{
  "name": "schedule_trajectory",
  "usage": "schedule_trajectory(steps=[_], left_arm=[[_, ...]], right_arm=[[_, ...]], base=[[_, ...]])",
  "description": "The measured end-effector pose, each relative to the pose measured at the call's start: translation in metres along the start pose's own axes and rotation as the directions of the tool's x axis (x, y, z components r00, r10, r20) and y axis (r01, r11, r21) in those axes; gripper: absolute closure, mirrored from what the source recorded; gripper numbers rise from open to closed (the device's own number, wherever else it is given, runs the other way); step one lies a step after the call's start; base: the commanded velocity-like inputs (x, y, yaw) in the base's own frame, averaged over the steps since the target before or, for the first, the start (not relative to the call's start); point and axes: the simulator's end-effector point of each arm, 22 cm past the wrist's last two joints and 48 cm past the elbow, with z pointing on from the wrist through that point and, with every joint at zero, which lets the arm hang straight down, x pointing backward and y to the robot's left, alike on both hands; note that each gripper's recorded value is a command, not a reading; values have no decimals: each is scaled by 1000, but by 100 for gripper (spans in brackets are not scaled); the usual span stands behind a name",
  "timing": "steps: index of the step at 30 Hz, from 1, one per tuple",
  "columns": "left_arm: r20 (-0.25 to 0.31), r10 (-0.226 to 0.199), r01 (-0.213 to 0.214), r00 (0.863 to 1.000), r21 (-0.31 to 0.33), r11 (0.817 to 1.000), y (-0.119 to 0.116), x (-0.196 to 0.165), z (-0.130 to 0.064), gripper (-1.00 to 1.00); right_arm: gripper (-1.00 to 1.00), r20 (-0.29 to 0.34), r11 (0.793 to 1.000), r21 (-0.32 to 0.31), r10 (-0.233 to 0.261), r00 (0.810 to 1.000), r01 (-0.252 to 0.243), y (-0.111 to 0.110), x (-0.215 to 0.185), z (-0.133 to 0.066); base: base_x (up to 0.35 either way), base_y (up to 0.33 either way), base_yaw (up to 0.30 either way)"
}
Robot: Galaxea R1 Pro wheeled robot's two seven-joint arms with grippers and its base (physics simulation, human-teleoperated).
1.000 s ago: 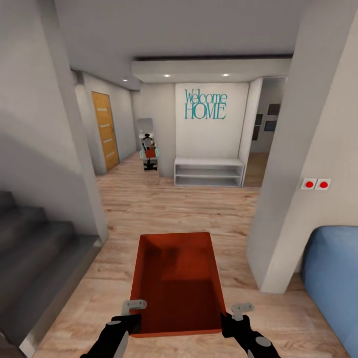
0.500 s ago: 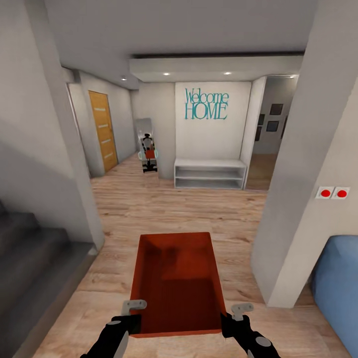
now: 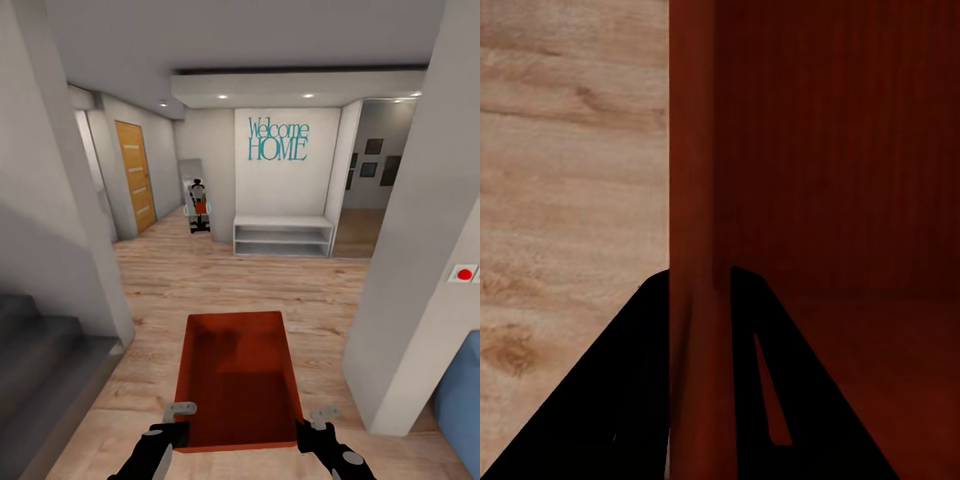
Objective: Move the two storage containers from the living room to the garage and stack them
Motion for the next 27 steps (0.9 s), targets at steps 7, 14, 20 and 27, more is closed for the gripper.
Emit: schedule_trajectory(steps=[7, 14, 20, 27], left_arm=[[0, 0, 0, 1000, 0, 1000, 0, 0, 0, 100], [0, 0, 0, 1000, 0, 1000, 0, 0, 0, 100], [0, 0, 0, 1000, 0, 1000, 0, 0, 0, 100], [0, 0, 0, 1000, 0, 1000, 0, 0, 0, 100]], right_arm=[[100, 0, 1000, 0, 0, 1000, 0, 0, 0, 0], [100, 0, 1000, 0, 0, 1000, 0, 0, 0, 0], [100, 0, 1000, 0, 0, 1000, 0, 0, 0, 0], [100, 0, 1000, 0, 0, 1000, 0, 0, 0, 0]], base=[[324, 0, 1], [324, 0, 215], [324, 0, 281], [324, 0, 266]])
